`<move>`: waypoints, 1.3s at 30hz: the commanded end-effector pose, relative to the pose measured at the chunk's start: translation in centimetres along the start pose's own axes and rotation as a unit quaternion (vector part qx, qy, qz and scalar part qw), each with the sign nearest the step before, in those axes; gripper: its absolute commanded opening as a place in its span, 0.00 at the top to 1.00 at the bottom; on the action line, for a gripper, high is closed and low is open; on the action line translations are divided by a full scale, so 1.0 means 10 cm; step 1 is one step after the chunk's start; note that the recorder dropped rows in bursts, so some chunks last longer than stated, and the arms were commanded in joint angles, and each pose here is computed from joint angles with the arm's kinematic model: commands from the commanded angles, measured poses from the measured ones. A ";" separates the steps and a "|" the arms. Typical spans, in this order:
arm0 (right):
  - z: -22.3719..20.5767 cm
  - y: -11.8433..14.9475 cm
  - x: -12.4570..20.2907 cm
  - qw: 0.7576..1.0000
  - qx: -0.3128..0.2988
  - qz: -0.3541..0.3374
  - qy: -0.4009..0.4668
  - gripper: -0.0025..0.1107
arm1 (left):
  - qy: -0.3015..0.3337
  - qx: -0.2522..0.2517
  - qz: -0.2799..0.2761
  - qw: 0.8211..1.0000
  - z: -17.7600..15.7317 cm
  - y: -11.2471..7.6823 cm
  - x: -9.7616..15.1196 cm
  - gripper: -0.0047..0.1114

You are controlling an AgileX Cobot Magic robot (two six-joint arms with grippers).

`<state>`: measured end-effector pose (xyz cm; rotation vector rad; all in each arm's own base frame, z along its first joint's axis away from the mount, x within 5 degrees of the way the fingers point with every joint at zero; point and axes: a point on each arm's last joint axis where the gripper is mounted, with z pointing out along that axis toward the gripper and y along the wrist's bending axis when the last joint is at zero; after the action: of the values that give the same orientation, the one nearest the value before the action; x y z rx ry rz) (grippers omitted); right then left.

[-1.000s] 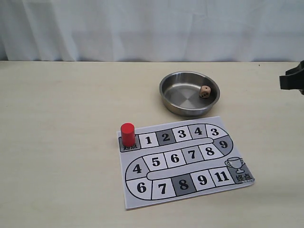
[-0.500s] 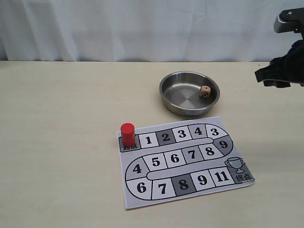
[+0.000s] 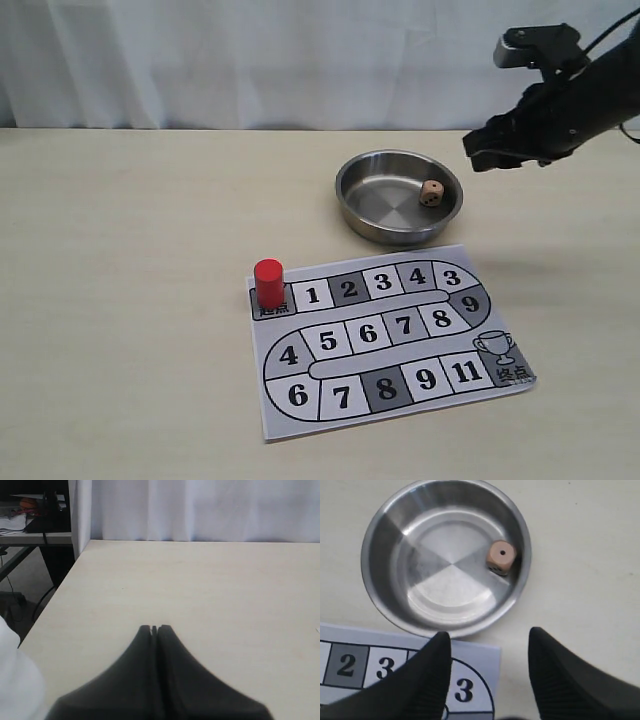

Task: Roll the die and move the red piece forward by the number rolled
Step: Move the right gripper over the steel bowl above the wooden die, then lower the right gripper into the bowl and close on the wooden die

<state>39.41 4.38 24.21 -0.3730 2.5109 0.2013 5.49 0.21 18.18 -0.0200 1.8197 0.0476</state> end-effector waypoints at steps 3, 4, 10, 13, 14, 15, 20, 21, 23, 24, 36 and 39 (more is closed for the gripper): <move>0.33 0.26 -0.25 0.999 0.011 0.029 0.022 0.57 | -0.009 0.003 0.002 1.000 -0.01 0.00 -0.03 0.96; 0.38 0.29 -0.28 0.999 0.016 0.024 0.035 0.57 | -0.009 0.003 0.002 1.000 -0.01 0.00 -0.03 0.96; 0.62 0.37 -0.45 0.992 0.051 0.095 0.068 0.57 | -0.009 0.003 0.002 1.000 -0.01 0.00 -0.03 0.96; 0.76 0.35 -0.48 0.986 0.058 0.137 0.074 0.57 | -0.009 0.003 0.002 1.000 -0.01 0.00 -0.03 0.96; 0.81 0.35 -0.49 0.986 0.058 0.138 0.076 0.57 | -0.009 0.003 0.002 1.000 -0.01 0.00 -0.03 0.96; 0.84 0.34 -0.49 0.986 0.058 0.138 0.077 0.57 | -0.009 0.003 0.002 1.000 -0.01 0.00 -0.03 0.96; 1.07 0.31 -0.50 0.978 0.067 0.179 0.077 0.57 | -0.009 0.003 0.002 1.000 -0.01 0.00 -0.03 0.96; 1.11 0.30 -0.49 0.977 0.073 0.186 0.078 0.56 | -0.009 0.003 0.002 1.000 -0.01 0.00 -0.03 0.96; 1.18 0.27 -0.49 0.973 0.085 0.203 0.077 0.52 | -0.009 0.003 0.002 1.000 -0.01 0.00 -0.03 0.96; 1.19 0.26 -0.49 0.971 0.090 0.208 0.074 0.49 | -0.009 0.003 0.002 1.000 -0.01 0.00 -0.03 0.96; 1.37 0.22 -0.50 0.974 0.097 0.202 0.032 0.40 | -0.009 0.003 0.002 1.000 -0.01 0.00 -0.03 0.96; 1.45 0.21 -0.48 0.975 0.095 0.201 0.028 0.40 | -0.009 0.003 0.002 1.000 -0.01 0.00 -0.03 0.96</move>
<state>49.94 10.65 15.33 0.2229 2.6318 0.1096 5.49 0.21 18.18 -0.0200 1.8197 0.0476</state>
